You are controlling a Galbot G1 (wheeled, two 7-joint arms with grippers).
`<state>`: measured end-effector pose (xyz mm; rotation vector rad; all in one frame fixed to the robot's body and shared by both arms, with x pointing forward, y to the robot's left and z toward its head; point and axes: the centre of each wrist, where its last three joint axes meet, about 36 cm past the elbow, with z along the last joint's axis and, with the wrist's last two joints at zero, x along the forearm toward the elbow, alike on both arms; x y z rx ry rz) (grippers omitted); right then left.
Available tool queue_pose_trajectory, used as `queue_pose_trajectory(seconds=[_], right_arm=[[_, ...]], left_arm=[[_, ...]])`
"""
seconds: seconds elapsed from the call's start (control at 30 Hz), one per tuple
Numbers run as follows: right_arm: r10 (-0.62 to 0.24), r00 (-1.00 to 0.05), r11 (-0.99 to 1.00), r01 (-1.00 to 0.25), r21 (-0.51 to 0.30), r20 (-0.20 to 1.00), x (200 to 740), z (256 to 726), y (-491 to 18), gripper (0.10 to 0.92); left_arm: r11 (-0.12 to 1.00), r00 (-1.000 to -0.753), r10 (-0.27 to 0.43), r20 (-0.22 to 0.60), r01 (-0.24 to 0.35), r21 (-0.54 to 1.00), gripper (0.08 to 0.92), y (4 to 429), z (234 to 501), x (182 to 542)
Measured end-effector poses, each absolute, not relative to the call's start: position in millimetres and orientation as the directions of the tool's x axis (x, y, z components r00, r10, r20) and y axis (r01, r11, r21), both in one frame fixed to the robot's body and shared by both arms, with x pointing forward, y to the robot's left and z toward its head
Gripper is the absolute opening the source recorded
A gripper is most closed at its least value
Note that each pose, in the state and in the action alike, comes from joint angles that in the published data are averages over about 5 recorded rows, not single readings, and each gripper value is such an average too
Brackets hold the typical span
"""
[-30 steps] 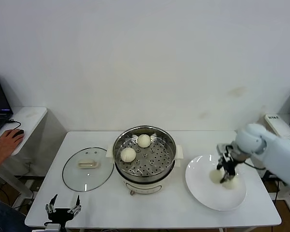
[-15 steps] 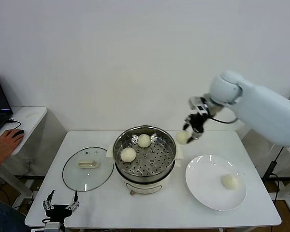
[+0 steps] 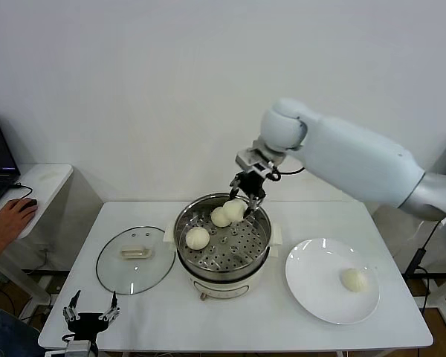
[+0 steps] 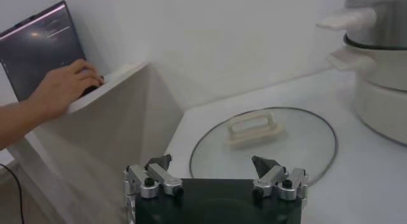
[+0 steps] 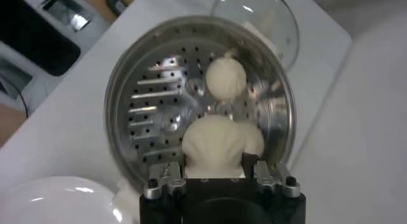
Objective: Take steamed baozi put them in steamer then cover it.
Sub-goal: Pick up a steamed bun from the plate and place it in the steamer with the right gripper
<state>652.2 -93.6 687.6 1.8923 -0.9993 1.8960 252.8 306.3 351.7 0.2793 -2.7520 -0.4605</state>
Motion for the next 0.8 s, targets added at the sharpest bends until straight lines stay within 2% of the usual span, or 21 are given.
queue_pose_trajectory(seconds=[0.33, 0.8], right_arm=[[-0.219, -0.107, -0.872, -0.425, -0.244, 0.970, 615, 653, -65, 0.553], [-0.192, -0.124, -0.966, -0.153, -0.209, 0.974, 577, 626, -38, 0.560]], left_arm=[[0.930, -0.923, -0.244, 0.297, -0.136, 0.341, 0.823, 304, 351, 252], [0.932, -0.921, -0.244, 0.304, -0.137, 0.335, 0.823, 301, 349, 249]])
